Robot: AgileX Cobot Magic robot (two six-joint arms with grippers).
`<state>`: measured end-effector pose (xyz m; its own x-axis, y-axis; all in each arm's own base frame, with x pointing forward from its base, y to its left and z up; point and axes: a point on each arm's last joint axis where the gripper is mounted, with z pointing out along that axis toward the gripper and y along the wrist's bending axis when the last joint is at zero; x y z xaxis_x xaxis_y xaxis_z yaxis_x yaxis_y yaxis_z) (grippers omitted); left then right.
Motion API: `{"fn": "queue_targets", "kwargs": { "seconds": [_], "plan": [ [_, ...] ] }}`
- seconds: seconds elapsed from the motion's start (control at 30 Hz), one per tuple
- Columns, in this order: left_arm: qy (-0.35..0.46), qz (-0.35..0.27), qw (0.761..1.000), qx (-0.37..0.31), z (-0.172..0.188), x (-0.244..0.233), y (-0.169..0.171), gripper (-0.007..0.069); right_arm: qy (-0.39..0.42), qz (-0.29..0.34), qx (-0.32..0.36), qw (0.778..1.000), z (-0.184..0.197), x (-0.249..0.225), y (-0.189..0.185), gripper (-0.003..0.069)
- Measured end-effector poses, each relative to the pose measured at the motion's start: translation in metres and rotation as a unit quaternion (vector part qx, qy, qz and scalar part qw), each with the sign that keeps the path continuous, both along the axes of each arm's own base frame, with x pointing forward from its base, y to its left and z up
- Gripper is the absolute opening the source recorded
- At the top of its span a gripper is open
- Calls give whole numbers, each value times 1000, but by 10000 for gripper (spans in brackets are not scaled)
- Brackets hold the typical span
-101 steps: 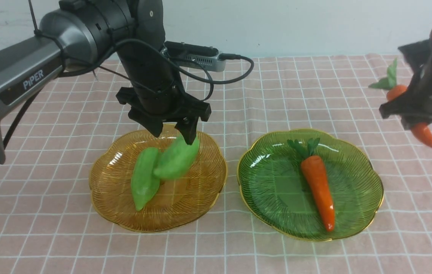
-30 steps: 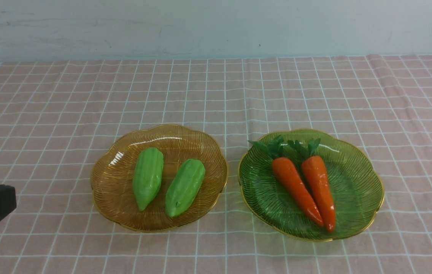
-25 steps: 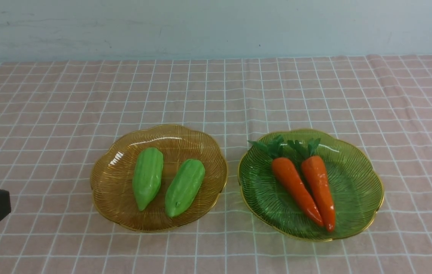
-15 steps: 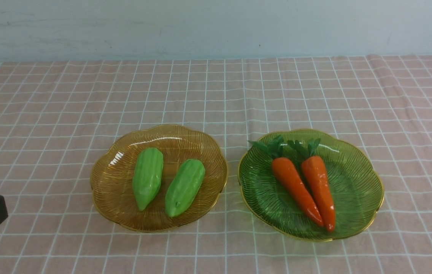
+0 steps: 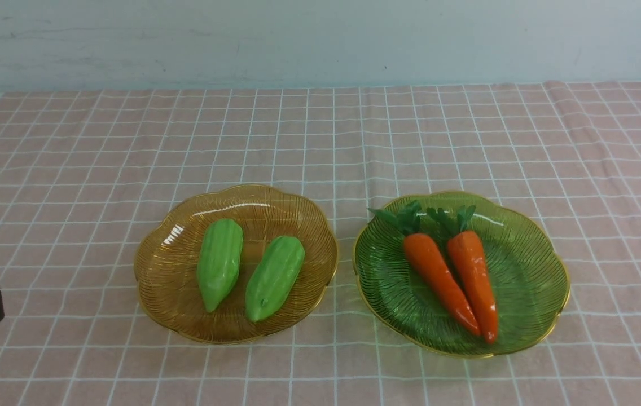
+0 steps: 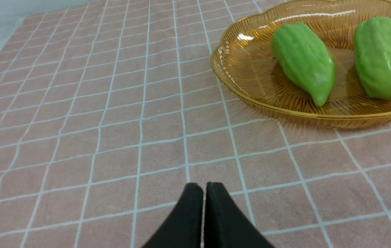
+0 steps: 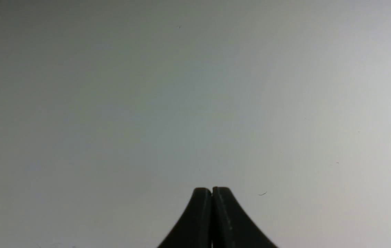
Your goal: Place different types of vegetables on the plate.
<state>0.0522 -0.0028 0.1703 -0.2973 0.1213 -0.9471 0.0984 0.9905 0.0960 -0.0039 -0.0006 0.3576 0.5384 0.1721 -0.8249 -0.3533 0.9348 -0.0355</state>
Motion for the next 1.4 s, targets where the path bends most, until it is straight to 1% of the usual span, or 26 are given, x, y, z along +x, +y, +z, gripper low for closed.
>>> {"fn": "queue_targets", "kwargs": {
  "seconds": [1.0,1.1,1.27,1.4],
  "plan": [
    [0,0,1000,0,0,0,0,-3,8,-2,-3,1000,-1,1,0,-15],
    [0,0,1000,0,0,0,0,-3,47,-14,-15,999,-11,7,2,-15],
    [0,0,1000,0,0,0,0,-3,137,-65,-39,988,-45,25,5,-15],
    [0,0,1000,1,0,0,0,-3,245,-128,-51,960,-103,47,4,-15]
  ]
}}
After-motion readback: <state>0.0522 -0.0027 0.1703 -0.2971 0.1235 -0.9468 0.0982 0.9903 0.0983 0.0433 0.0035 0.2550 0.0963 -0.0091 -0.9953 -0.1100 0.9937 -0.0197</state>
